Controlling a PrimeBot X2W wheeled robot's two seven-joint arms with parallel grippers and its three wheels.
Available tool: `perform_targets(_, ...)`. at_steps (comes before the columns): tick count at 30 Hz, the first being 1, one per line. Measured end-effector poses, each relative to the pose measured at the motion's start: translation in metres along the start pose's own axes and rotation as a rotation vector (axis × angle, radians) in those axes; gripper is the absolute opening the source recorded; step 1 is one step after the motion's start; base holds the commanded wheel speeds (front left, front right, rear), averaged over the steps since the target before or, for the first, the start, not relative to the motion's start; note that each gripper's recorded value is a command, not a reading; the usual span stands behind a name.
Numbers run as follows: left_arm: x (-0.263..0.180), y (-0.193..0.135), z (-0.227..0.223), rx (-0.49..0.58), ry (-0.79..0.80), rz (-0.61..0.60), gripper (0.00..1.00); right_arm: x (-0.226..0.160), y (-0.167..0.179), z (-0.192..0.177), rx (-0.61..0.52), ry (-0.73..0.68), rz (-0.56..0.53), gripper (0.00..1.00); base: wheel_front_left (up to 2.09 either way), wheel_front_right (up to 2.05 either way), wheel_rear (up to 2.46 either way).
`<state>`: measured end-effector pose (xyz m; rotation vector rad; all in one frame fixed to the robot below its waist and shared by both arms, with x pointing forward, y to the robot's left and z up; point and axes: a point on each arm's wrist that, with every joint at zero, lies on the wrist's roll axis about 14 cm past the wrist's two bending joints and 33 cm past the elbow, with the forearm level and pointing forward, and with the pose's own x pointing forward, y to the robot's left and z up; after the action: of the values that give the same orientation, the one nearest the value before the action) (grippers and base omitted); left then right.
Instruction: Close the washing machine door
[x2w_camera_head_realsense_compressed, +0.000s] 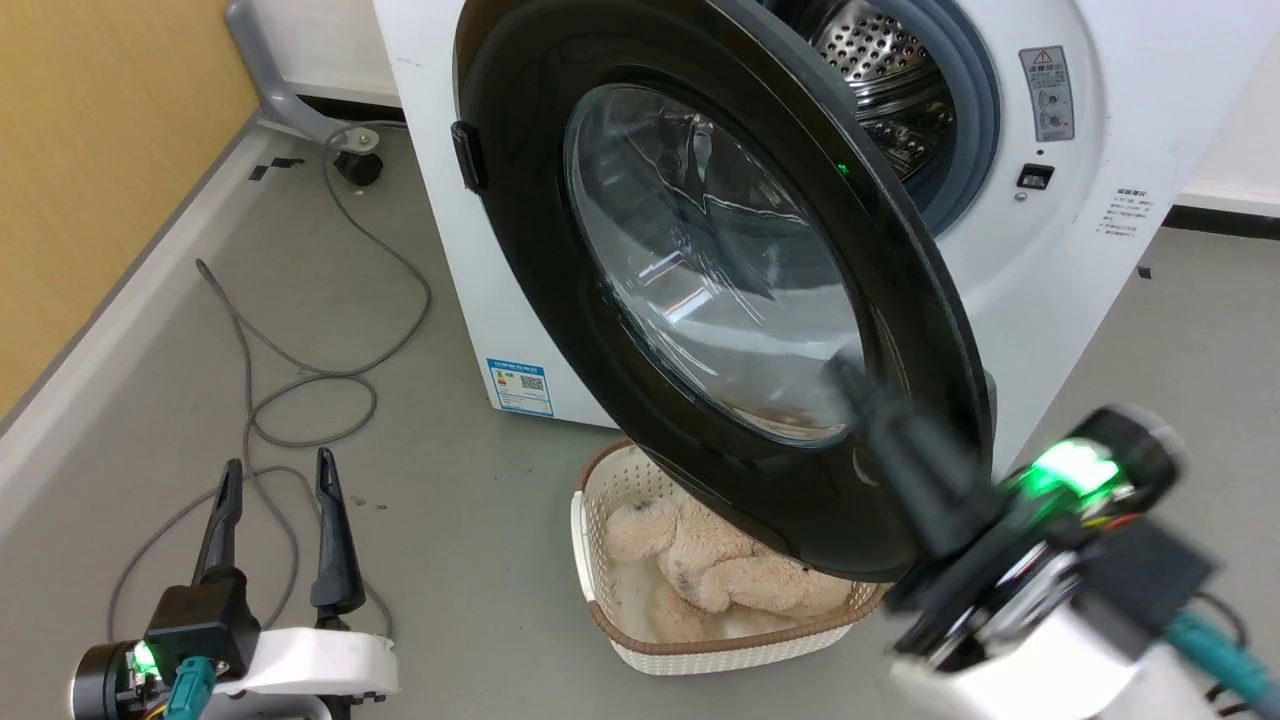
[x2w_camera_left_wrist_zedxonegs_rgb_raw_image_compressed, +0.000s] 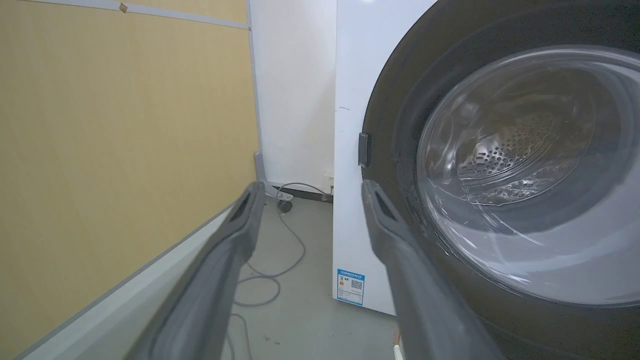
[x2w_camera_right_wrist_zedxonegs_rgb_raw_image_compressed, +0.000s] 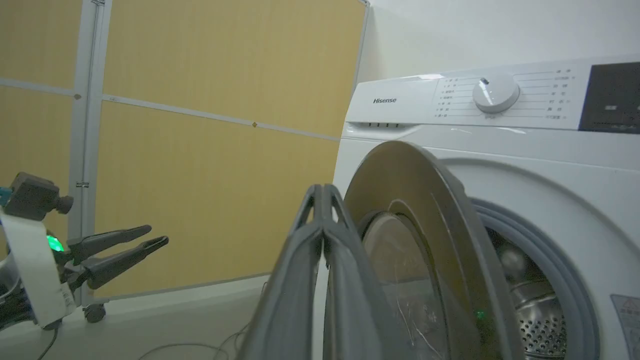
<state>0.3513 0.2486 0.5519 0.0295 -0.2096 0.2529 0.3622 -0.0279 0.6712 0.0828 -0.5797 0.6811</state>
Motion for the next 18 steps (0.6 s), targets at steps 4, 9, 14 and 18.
perform_targets(4, 0.001, -0.001, -0.004, -0.006, 0.008, -0.002, 1.00, -0.027, 0.014, -0.050, -0.019, 0.189, 0.076, 0.00, 0.00, 0.00, 0.00)
perform_targets(9, 0.003, -0.003, -0.009, -0.005, 0.020, -0.008, 1.00, -0.054, 0.002, -0.086, -0.051, 0.330, 0.060, 0.00, 0.00, 0.00, 0.00)
perform_targets(14, 0.007, -0.009, -0.015, -0.006, 0.035, -0.022, 1.00, -0.074, -0.018, -0.110, -0.066, 0.422, 0.001, 0.00, 0.00, 0.00, 0.00)
perform_targets(18, 0.011, -0.018, -0.023, -0.008, 0.054, -0.043, 1.00, -0.084, -0.039, -0.122, -0.071, 0.465, -0.066, 0.00, 0.00, 0.00, 0.00)
